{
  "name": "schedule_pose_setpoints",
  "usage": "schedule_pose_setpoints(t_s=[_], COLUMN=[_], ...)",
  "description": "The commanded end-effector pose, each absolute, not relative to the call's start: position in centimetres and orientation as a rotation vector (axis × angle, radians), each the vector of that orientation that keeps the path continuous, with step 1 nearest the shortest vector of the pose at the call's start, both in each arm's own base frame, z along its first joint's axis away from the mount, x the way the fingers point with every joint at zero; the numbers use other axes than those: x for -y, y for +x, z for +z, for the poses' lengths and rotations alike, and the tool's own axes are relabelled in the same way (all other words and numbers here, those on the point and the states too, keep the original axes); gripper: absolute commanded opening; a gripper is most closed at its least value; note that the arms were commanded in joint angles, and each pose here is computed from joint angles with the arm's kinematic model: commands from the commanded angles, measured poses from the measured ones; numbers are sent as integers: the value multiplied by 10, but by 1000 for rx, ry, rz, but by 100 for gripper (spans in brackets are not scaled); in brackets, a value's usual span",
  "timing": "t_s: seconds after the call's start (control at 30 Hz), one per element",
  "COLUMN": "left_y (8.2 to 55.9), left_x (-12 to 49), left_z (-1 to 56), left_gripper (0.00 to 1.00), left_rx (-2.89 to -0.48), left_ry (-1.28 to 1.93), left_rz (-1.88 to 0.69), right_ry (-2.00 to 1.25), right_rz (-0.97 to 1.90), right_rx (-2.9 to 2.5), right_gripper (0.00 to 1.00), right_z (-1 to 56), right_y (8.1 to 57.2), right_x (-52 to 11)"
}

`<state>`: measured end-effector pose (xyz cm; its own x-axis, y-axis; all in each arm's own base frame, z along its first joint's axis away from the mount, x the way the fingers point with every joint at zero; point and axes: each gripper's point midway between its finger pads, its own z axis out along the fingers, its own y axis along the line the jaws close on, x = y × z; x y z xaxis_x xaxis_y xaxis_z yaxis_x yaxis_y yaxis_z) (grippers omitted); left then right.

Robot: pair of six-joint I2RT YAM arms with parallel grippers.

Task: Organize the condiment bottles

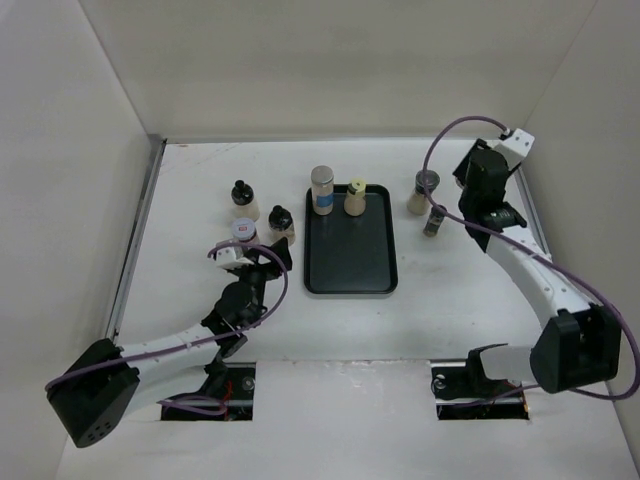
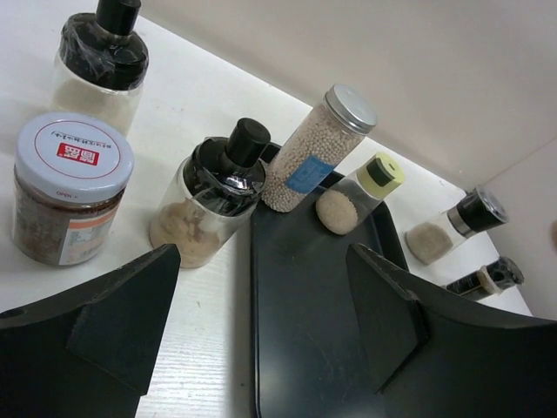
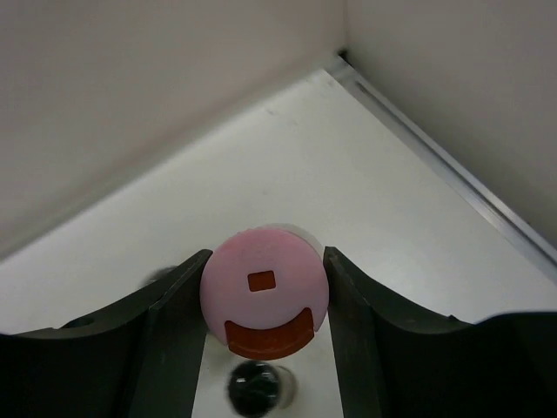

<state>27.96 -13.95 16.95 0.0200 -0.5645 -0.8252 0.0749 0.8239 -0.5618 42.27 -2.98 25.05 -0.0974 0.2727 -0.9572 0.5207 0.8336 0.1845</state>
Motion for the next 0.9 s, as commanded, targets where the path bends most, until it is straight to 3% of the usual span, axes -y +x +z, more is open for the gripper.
schedule_pose_setpoints(t_s=[0.0, 0.27, 0.87], left_y=[281, 281, 285], left_x=[133, 131, 131], left_z=[183, 182, 178], left_gripper=[77, 77, 77], left_rx=[-1422, -1420, -1434], left_ry=[-460, -466, -464], left_rz=[-553, -550, -540], right_ry=[496, 276, 138], right_rz=[-103, 92, 172], right_rx=[-1558, -1711, -1921], right_gripper=[45, 45, 45], right_z=[319, 272, 166], right_y=[432, 485, 513], right_x=[-21, -134, -213])
